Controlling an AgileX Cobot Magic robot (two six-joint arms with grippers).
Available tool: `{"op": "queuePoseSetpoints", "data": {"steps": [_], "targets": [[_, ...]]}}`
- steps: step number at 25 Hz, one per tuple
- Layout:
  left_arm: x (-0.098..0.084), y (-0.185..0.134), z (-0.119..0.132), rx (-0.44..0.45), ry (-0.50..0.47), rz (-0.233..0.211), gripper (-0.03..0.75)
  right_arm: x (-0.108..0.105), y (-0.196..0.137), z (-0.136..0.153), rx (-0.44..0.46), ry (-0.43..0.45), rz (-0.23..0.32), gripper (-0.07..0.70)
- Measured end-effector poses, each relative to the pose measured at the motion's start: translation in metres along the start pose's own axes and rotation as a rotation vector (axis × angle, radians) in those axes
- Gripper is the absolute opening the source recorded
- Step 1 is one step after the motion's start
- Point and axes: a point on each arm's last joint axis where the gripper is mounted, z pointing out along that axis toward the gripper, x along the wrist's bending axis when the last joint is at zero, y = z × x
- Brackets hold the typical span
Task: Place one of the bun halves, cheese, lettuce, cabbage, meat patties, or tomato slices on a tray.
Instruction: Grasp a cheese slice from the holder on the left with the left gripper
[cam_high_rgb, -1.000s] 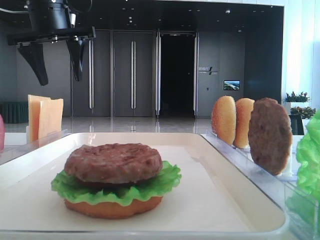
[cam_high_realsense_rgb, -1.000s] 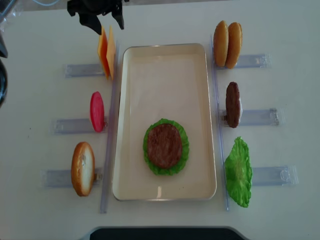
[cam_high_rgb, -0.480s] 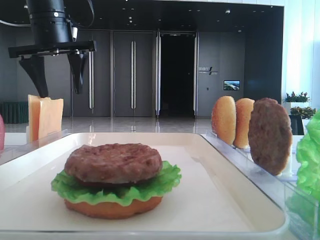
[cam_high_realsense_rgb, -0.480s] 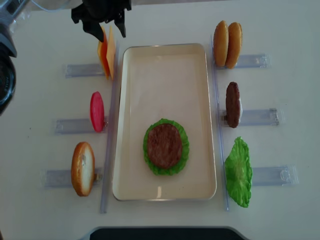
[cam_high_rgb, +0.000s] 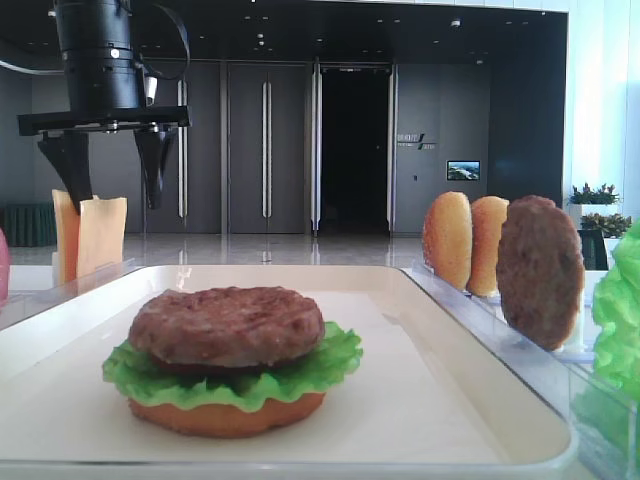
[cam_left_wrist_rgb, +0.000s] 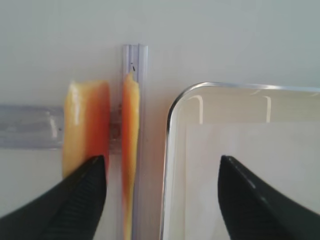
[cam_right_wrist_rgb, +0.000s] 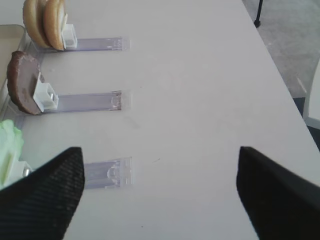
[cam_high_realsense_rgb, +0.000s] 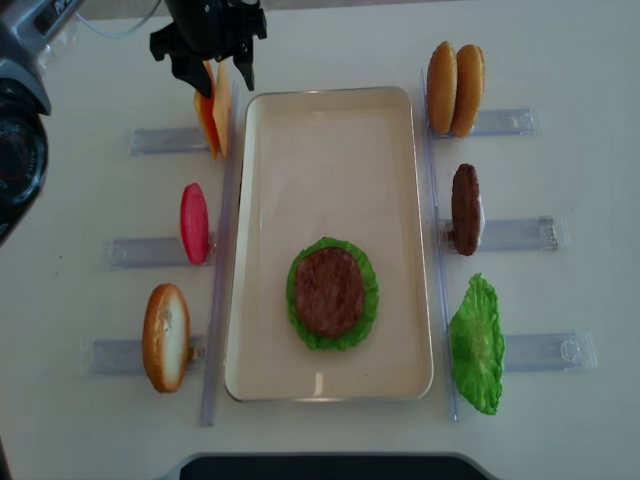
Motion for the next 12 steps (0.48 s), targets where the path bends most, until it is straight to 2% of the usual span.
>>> {"op": "queuePoseSetpoints", "data": {"steps": [7,12], "targets": [[0.0012,0.0005,0.0000,-0.005,0.013,0.006,0.529,0.0000,0.0000,0.0000,0.000,0.000,0.000,0.587],[0.0013,0.0005,0.0000,-0.005,0.014,0.006,0.486,0.0000,0.0000,0.0000,0.000,0.000,0.000,0.587]]}}
